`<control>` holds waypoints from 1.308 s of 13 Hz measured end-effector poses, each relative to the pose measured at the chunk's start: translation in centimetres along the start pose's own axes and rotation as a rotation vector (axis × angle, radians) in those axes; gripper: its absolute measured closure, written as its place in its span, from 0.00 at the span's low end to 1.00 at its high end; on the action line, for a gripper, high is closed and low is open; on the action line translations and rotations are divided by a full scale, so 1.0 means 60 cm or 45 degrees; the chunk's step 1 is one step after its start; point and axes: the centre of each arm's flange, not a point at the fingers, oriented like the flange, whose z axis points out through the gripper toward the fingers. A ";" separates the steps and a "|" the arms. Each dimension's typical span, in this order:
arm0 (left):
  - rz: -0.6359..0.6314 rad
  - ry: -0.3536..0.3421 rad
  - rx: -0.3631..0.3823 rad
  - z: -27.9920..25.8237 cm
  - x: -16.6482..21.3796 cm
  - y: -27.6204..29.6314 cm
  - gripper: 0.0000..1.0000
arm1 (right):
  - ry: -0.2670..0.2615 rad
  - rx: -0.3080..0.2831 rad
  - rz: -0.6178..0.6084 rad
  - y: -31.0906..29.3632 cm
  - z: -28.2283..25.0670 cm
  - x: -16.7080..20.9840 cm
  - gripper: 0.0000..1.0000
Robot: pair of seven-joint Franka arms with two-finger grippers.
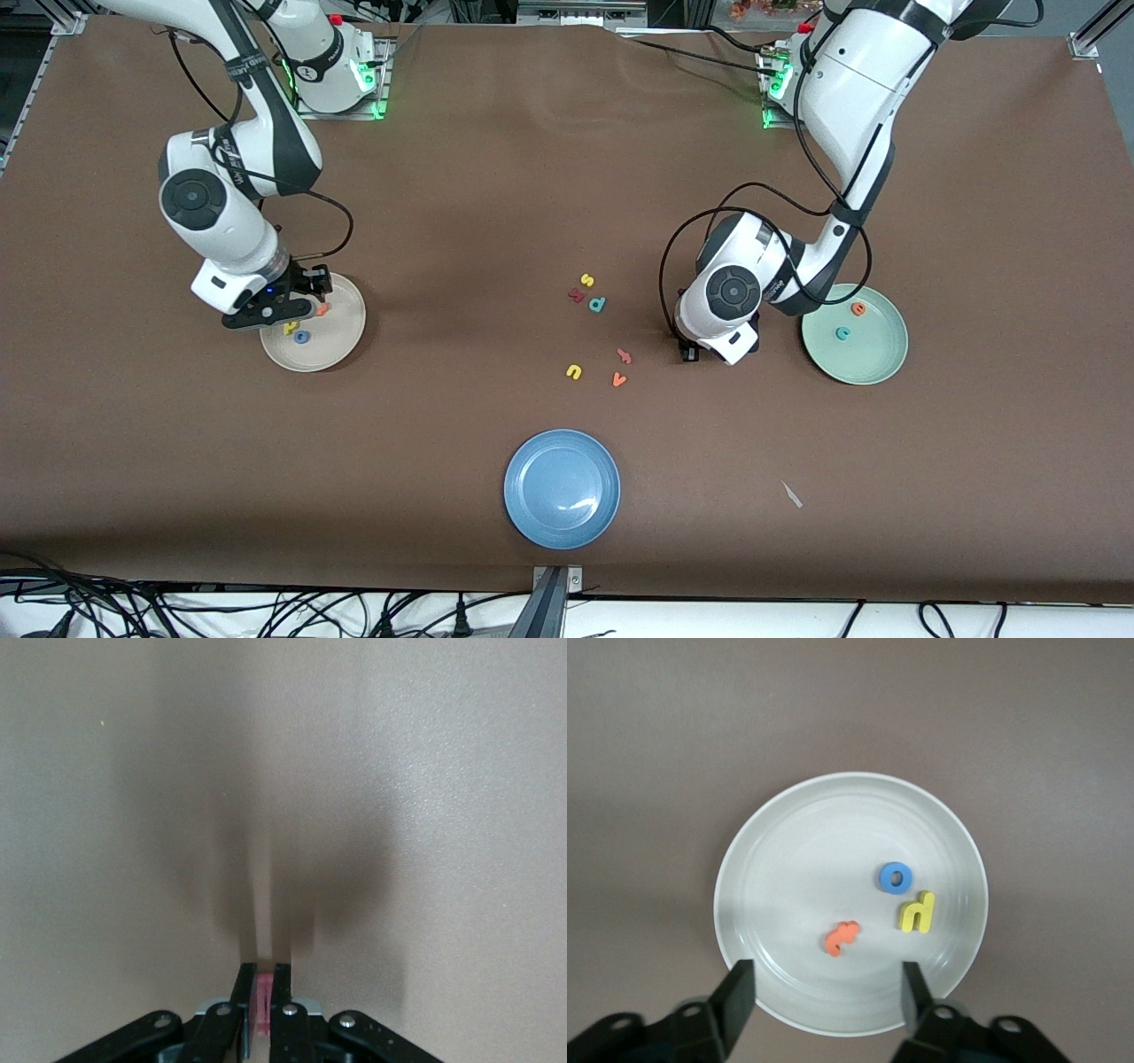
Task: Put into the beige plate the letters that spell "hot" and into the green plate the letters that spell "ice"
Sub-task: 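Place the pink piece on the green plate while the right gripper withdraws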
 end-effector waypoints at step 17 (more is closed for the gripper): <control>1.052 -0.151 0.265 -0.226 0.452 0.036 0.93 | -0.112 0.124 0.302 0.138 -0.502 0.035 0.00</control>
